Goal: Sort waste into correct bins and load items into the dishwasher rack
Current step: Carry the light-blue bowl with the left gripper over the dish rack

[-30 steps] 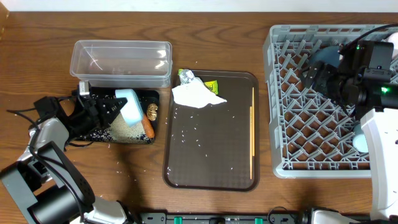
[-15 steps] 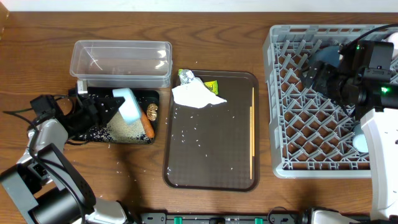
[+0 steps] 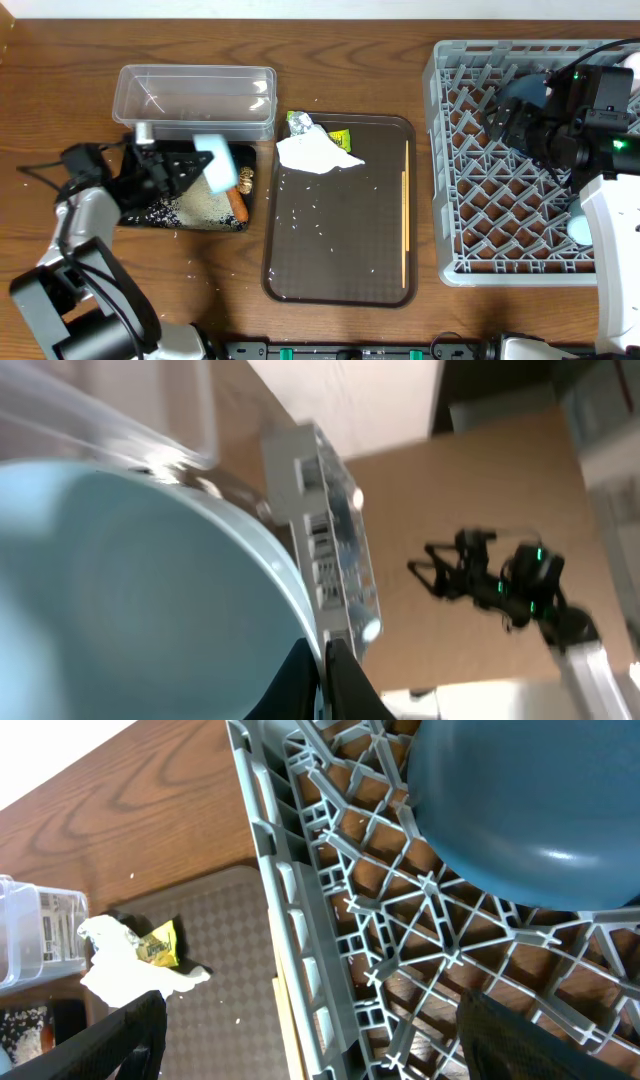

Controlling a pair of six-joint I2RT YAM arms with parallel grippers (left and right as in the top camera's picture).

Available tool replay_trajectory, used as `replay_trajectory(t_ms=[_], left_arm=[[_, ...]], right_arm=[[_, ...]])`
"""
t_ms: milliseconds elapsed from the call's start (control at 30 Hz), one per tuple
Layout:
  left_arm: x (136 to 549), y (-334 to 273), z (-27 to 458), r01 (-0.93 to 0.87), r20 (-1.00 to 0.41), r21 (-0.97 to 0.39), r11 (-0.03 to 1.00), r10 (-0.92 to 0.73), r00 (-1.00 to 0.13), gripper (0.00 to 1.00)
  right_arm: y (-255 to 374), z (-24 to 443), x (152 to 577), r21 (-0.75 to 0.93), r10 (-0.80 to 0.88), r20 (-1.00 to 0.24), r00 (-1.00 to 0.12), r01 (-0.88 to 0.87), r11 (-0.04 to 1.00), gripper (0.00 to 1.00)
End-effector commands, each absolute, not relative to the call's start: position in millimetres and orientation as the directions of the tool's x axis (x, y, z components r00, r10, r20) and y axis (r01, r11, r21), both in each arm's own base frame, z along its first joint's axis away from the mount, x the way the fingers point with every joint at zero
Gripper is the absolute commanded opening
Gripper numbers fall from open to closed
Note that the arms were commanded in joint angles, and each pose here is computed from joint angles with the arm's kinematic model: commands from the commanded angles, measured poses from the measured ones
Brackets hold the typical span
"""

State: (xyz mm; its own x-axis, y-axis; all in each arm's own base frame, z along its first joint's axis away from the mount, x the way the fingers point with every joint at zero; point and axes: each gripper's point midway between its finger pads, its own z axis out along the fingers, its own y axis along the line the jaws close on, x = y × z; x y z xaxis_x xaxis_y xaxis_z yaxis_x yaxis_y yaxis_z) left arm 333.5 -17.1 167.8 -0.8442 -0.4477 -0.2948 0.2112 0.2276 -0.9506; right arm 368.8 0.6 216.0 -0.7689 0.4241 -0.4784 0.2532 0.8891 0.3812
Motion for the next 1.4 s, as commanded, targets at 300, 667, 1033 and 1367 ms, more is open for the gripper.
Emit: replay_trajectory(t_ms=[300,667,1033,1367], left_arm=[[351.5,-190.3,261.4,0.558,-0.580,-0.812,0.173,-0.123,-0.805,0.06],[362.0,-316.7,269.7,0.467,-0.474,-0.879,0.098,-0.293,-0.830,0.06],[376.4,-399.8,238.8,0.270,-0.239,-0.958,-0.095,-0.257,-0.937,0.06],[359.4,-445.8,287.0,0.328,-0.290,-0.927,-0.184,-0.203,-0.935,0.06]], right_arm=[[3.2,218.1,370.0,0.380,0.408,-0.483,-0.775,0.234,0.895,0.84],[1.1,217.3,369.5,0.360,0.389,-0.492,-0.779,0.225,0.905,0.85],[1.4,214.8,365.9,0.358,0.391,-0.477,-0.787,0.232,0.904,0.85],[1.6,213.3,363.7,0.356,0.391,-0.468,-0.793,0.235,0.904,0.85]])
